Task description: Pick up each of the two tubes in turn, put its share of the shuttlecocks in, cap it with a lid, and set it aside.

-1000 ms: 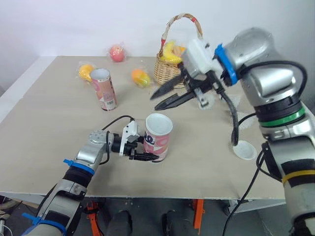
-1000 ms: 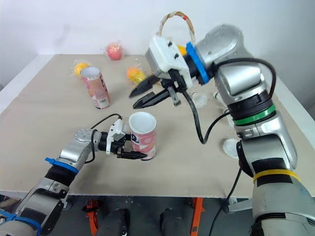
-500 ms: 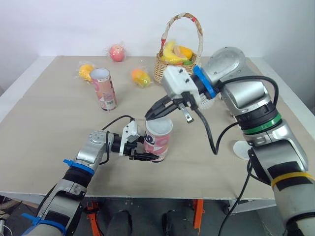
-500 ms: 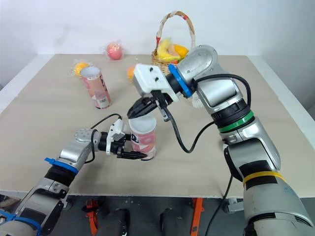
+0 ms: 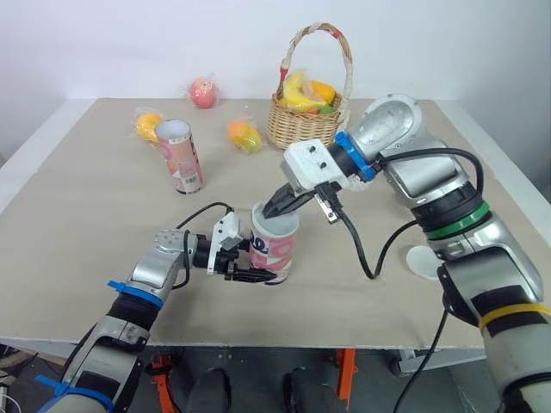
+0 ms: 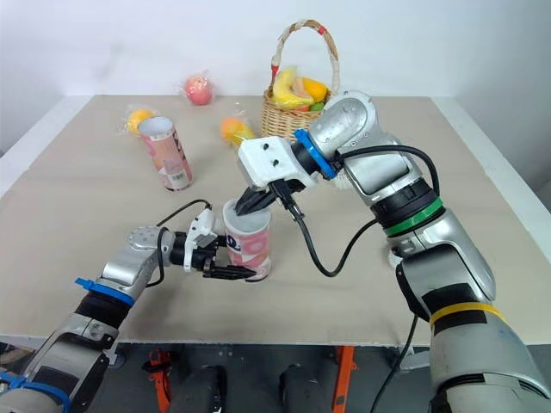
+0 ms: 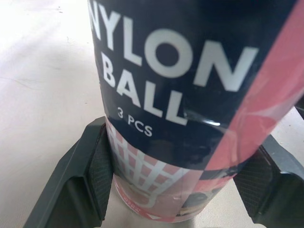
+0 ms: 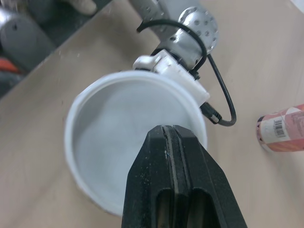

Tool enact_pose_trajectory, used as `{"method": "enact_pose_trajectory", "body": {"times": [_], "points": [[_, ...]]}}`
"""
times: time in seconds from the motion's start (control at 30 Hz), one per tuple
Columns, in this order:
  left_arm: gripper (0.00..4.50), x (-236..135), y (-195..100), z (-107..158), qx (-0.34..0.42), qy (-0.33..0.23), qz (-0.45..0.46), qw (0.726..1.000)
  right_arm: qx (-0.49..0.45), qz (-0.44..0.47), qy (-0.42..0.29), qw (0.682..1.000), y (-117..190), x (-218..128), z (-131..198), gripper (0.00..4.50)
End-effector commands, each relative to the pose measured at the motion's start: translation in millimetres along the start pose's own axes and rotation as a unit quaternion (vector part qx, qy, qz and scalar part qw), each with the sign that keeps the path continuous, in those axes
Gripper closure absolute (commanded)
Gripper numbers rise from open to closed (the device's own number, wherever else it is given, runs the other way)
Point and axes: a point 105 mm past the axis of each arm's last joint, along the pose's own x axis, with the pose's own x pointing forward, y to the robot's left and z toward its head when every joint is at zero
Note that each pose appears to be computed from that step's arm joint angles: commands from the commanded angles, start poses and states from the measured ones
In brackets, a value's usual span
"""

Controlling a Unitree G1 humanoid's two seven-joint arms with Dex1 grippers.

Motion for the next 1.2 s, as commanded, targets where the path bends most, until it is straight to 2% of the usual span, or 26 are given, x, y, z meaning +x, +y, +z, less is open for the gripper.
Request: {"method": "enact_pose_trajectory", "body": {"times": [0.03,0.3,0.4,0.5,0.63,0.7,0.73,0.83,0.97,1.1,1.2], "points": [[1.37,-7,1,-21,-0.033,0.035,0.019,0.999,-0.003,0.083,0.062,0.995,28,23,-26,4.46],[1.37,-9,2,-20,-0.036,0.034,0.023,0.999,-0.082,0.106,0.137,0.981,39,31,-44,4.46],[1.37,-8,2,-20,-0.036,0.033,0.025,0.999,-0.073,0.065,0.083,0.992,28,28,-27,4.46],[1.37,-8,3,-19,-0.033,0.03,0.026,0.999,0.021,-0.011,-0.092,0.995,5,-1,19,4.46],[1.37,-6,2,-19,-0.03,0.03,0.025,0.999,0.115,-0.108,-0.192,0.969,-10,-49,30,3.02],[1.37,-6,2,-19,-0.028,0.029,0.026,0.999,0.147,-0.127,-0.239,0.951,-2,-73,37,2.01],[1.37,-6,2,-19,-0.026,0.028,0.026,0.999,0.153,-0.14,-0.246,0.947,3,-81,37,1.68],[1.37,-4,4,-16,-0.018,0.021,0.029,0.999,0.191,-0.176,-0.264,0.929,19,-98,31,0.17],[1.37,4,7,-5,0.0,-0.005,0.026,1.0,0.267,-0.238,-0.224,0.907,57,-89,-8,0.17],[1.37,10,9,5,0.019,-0.027,0.026,0.999,0.33,-0.262,-0.201,0.884,88,-60,-30,0.17],[0.38,12,15,18,0.034,-0.064,0.04,0.997,0.367,-0.287,-0.196,0.863,95,-43,-43,0.0]]}}
